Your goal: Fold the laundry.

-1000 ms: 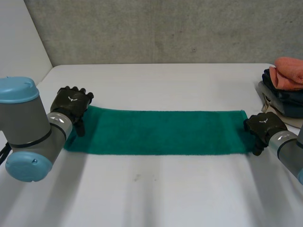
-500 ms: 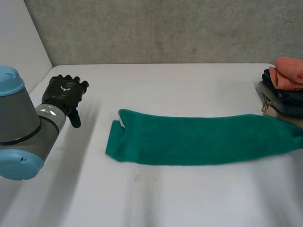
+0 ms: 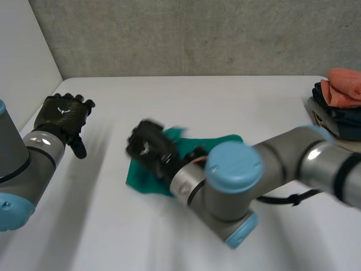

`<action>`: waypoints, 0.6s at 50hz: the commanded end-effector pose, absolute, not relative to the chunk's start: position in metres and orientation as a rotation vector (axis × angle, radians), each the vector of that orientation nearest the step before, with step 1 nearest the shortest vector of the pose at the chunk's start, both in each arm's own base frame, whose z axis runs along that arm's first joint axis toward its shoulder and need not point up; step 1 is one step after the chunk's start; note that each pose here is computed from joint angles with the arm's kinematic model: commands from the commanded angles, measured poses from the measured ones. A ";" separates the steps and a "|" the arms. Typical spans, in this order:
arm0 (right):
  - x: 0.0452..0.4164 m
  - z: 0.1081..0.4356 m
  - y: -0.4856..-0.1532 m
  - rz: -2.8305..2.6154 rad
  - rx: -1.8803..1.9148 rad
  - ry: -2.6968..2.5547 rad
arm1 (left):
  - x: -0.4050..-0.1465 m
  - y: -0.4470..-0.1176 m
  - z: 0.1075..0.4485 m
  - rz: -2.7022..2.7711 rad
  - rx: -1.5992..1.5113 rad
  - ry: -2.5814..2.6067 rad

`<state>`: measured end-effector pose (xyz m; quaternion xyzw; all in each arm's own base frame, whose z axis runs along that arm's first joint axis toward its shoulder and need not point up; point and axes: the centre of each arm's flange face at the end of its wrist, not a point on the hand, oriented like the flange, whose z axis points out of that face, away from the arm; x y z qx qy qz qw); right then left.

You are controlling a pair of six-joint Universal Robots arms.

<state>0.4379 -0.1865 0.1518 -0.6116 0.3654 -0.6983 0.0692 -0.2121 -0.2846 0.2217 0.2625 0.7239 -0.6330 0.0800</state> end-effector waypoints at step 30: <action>0.264 0.125 -0.255 -1.683 -1.239 2.401 | -0.295 -0.245 0.222 -2.078 1.131 2.119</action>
